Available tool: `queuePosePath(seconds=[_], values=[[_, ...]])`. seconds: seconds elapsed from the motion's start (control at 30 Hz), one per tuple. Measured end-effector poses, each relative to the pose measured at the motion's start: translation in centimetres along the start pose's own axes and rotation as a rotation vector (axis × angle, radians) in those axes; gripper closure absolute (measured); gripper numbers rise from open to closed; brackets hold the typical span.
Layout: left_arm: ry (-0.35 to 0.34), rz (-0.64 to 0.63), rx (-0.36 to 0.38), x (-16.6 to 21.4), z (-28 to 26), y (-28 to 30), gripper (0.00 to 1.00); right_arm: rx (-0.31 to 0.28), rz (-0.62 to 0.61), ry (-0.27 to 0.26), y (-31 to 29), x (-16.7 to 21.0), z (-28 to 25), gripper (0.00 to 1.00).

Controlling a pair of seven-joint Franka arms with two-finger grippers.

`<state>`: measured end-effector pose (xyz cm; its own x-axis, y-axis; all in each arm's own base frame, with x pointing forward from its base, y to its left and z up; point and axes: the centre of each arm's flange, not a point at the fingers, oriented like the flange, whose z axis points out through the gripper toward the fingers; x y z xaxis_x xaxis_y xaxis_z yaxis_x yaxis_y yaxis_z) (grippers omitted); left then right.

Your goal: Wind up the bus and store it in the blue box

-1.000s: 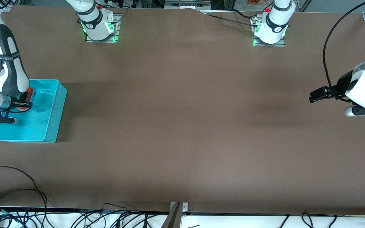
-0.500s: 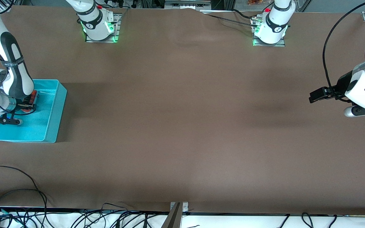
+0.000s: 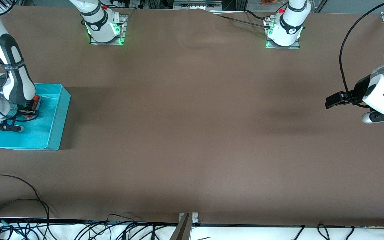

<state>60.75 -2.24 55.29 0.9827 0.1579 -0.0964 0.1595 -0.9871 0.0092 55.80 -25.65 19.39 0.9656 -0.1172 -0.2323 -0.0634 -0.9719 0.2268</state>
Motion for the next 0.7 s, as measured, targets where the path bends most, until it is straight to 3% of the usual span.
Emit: queuePosePath(seconds=[0.37,0.7], values=[[0.000,0.000,0.000,0.0,0.0,0.0,0.00,0.009,-0.008,0.022,-1.1,0.5,-0.6,0.00],[0.000,0.000,0.000,0.0,0.0,0.0,0.00,0.007,0.007,0.024,-0.3,0.1,-3.1,0.00]])
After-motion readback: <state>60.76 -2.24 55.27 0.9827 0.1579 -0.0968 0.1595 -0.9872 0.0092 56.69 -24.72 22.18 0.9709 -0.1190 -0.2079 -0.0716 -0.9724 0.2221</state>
